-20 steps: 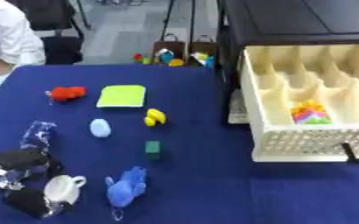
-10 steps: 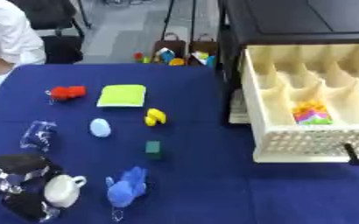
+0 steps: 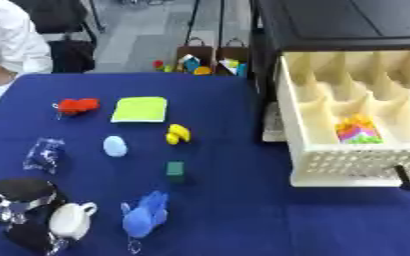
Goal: Pick up objects from table and place into drawer.
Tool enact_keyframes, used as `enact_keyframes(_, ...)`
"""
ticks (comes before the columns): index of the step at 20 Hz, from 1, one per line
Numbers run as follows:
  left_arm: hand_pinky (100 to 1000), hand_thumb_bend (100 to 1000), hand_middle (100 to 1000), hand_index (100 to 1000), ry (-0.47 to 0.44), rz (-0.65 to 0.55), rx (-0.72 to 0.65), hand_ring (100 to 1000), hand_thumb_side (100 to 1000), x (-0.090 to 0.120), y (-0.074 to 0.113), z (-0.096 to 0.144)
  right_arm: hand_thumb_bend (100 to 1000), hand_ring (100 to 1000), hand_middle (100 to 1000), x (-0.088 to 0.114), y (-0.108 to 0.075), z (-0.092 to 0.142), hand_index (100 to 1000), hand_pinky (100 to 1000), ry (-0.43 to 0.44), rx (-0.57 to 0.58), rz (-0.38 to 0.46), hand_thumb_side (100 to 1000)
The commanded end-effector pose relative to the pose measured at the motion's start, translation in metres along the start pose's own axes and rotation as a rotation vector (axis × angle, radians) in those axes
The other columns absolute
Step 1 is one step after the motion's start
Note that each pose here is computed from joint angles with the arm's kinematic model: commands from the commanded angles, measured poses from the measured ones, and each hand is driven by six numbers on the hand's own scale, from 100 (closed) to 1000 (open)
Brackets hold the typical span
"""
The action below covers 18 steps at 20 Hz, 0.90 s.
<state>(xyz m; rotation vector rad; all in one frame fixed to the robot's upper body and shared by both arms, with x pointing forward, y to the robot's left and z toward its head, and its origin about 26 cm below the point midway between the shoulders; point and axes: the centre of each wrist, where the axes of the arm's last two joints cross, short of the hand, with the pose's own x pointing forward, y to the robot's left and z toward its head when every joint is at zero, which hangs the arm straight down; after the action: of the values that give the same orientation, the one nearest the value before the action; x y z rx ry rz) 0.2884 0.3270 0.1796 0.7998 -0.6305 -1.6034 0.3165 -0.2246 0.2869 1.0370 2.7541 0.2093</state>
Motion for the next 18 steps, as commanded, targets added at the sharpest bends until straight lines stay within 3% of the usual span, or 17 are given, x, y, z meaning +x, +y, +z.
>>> enact_keyframes(1,544,553,649,850,0.085,0.089,-0.099,646,594,-0.0011,0.0081,0.0067,100,670,682,0.0001,-0.0013,-0.0068,774,631,-0.021,-0.020,-0.005,1000)
enact_keyframes(9,543,550,644,842,0.075,0.104,-0.103,644,600,0.0003,0.0092,0.0082,100,671,682,0.0000,-0.0014,-0.0066,775,631,-0.018,-0.021,-0.004,1000)
enact_keyframes(10,502,467,601,782,0.077,0.101,-0.100,608,612,0.0004,0.0094,0.0084,100,671,682,0.0000,-0.0013,-0.0067,775,632,-0.018,-0.023,-0.004,999)
enact_keyframes(18,463,382,561,733,0.085,0.080,-0.069,577,647,0.0034,0.0121,0.0117,100,671,682,-0.0001,-0.0015,-0.0066,775,632,-0.013,-0.034,-0.006,999)
